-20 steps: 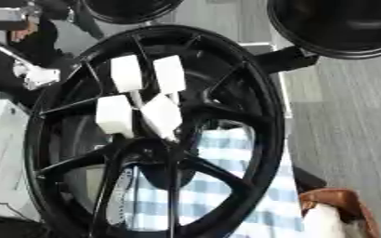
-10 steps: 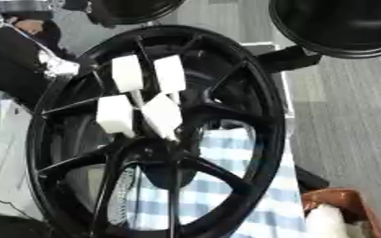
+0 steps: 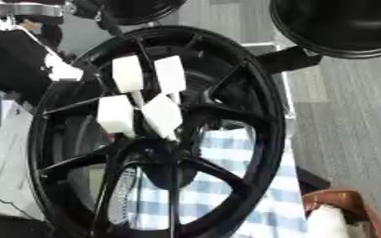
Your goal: Pull the pin out of the wheel hub.
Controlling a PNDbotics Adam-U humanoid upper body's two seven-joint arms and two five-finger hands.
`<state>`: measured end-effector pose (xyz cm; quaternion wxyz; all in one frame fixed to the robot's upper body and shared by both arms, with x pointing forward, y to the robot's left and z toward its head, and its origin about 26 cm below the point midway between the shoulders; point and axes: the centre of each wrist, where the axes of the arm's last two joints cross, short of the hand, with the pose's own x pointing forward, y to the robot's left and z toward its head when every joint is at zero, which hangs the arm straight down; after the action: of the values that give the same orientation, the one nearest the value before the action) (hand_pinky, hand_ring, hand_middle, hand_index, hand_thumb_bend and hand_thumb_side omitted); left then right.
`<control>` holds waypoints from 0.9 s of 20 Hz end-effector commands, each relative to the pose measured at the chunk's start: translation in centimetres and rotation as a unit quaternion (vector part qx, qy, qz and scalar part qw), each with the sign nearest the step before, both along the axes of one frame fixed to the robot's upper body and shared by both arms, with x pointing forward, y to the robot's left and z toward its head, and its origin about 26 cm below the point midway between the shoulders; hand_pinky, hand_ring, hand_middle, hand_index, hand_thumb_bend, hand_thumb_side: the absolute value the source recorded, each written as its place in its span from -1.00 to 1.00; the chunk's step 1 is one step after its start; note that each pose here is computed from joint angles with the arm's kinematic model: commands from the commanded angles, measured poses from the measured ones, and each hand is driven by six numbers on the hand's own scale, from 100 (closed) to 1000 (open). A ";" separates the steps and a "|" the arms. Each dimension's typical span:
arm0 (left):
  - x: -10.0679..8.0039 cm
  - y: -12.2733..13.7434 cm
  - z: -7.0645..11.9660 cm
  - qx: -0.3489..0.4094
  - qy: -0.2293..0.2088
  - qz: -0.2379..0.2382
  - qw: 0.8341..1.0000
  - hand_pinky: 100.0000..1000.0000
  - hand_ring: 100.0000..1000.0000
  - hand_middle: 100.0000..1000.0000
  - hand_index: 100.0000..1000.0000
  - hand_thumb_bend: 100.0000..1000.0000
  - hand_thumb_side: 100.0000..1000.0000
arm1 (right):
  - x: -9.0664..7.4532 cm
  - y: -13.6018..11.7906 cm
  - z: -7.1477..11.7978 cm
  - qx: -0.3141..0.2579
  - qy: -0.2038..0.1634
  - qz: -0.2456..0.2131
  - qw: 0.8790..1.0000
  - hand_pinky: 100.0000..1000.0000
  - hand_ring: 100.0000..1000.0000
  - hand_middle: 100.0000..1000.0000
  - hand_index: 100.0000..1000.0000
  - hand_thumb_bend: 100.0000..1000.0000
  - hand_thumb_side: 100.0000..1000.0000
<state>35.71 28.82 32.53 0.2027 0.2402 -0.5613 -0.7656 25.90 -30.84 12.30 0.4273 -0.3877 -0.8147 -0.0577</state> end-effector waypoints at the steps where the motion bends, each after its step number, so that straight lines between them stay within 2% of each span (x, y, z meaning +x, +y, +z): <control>1: 0.2 0.2 1.0 0.010 -0.012 0.008 1.000 0.65 0.52 0.42 0.72 -0.41 0.25 | -0.1 0.1 0.4 -0.002 -0.006 0.004 1.000 0.33 -0.01 -0.27 0.46 -1.00 0.04; 9: 1.2 -0.4 0.4 0.020 -0.023 0.042 0.999 0.66 0.54 0.43 0.69 -0.21 0.51 | 0.0 0.2 0.4 0.001 -0.005 0.007 1.000 0.32 -0.02 -0.28 0.46 -1.00 0.07; 18: 1.6 -1.2 -0.1 0.039 -0.015 0.045 0.998 0.68 0.57 0.44 0.71 0.01 0.83 | 0.0 0.2 0.5 0.004 -0.004 0.008 1.000 0.32 -0.02 -0.28 0.46 -1.00 0.10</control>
<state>37.49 27.39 31.27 0.2246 0.2702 -0.5256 -0.7748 25.93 -30.57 12.20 0.4338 -0.3805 -0.8145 -0.0604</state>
